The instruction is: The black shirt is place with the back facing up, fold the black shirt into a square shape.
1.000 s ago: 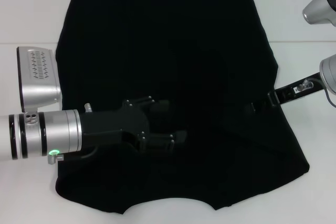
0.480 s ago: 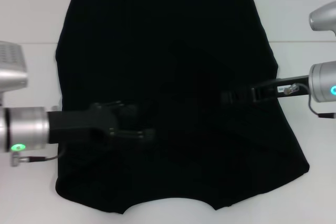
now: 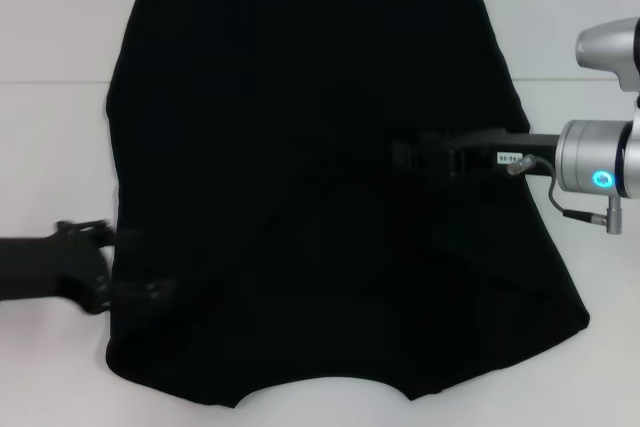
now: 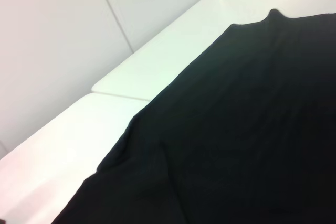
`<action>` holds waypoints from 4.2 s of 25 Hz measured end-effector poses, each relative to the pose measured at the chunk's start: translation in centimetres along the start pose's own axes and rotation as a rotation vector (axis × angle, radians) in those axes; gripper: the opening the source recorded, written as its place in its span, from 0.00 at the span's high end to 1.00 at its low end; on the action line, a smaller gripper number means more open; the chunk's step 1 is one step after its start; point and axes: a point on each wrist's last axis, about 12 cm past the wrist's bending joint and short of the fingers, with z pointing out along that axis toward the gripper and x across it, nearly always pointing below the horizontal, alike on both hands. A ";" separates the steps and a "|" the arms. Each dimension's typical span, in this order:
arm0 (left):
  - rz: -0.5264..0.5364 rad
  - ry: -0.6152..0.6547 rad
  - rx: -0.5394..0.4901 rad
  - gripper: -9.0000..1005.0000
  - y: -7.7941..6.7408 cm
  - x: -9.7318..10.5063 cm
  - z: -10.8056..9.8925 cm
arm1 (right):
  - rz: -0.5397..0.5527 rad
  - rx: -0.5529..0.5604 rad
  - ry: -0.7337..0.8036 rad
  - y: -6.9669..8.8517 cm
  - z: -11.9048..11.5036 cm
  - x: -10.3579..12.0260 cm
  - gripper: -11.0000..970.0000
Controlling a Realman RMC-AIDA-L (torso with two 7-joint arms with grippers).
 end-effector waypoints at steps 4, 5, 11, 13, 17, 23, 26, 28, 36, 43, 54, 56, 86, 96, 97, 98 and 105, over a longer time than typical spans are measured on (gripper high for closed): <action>0.058 0.057 -0.072 0.11 0.3 0.7 -0.8 | 0.009 0.008 -0.026 0.0 0.3 -0.6 0.35; 0.070 0.062 -0.076 0.11 0.2 0.8 -0.8 | 0.013 0.008 -0.036 0.0 0.3 -0.8 0.35; 0.096 0.104 -0.071 0.11 0.2 1.4 -0.4 | 0.037 0.005 -0.086 -0.2 -0.1 -1.6 0.35; 0.107 0.119 -0.054 0.11 0.0 1.4 -0.1 | 0.044 0.009 -0.098 -0.4 -0.2 -1.7 0.35; 0.123 0.133 -0.024 0.11 -0.2 1.2 0.6 | 0.050 0.018 -0.109 -0.6 -0.4 -1.8 0.35; 0.128 0.142 0.010 0.13 -0.6 1.2 1.6 | 0.052 0.020 -0.110 -0.6 -0.5 -1.7 0.35; 0.121 0.143 0.011 0.14 -0.6 1.4 1.8 | 0.051 0.021 -0.112 -0.7 -0.5 -1.8 0.35; 0.121 0.145 -0.003 0.15 -0.5 1.5 1.8 | 0.051 0.022 -0.113 -0.7 -0.5 -1.8 0.35; 0.118 0.204 -0.033 0.23 -0.1 2.1 2.5 | 0.049 0.016 -0.111 -0.6 -0.6 -1.8 0.35; 0.105 0.179 -0.022 0.49 -0.2 2.0 2.4 | 0.051 0.016 -0.111 -0.7 -0.7 -1.7 0.35; 0.094 0.166 -0.021 0.74 -0.2 1.9 2.3 | 0.048 0.018 -0.099 -0.8 -0.8 -1.6 0.35; 0.079 0.145 -0.029 0.82 -0.1 1.9 2.1 | 0.050 0.023 -0.096 -1.0 -1.0 -1.4 0.35; -0.113 -0.118 -0.092 0.93 -1.3 6.7 -0.9 | 0.411 0.063 0.278 -5.7 -12.0 3.4 0.35; -0.116 -0.151 -0.096 0.93 -1.3 6.4 -0.9 | 0.428 0.085 0.353 -5.9 -12.8 5.2 0.34; -0.118 -0.152 -0.094 0.93 -1.4 6.4 -0.8 | 0.428 0.088 0.363 -5.9 -12.8 5.4 0.34; -0.119 -0.153 -0.092 0.93 -1.4 6.4 -0.8 | 0.428 0.093 0.374 -5.8 -12.8 5.6 0.34; -0.120 -0.156 -0.090 0.93 -1.4 6.4 -0.7 | 0.427 0.095 0.404 -5.5 -12.1 6.4 0.34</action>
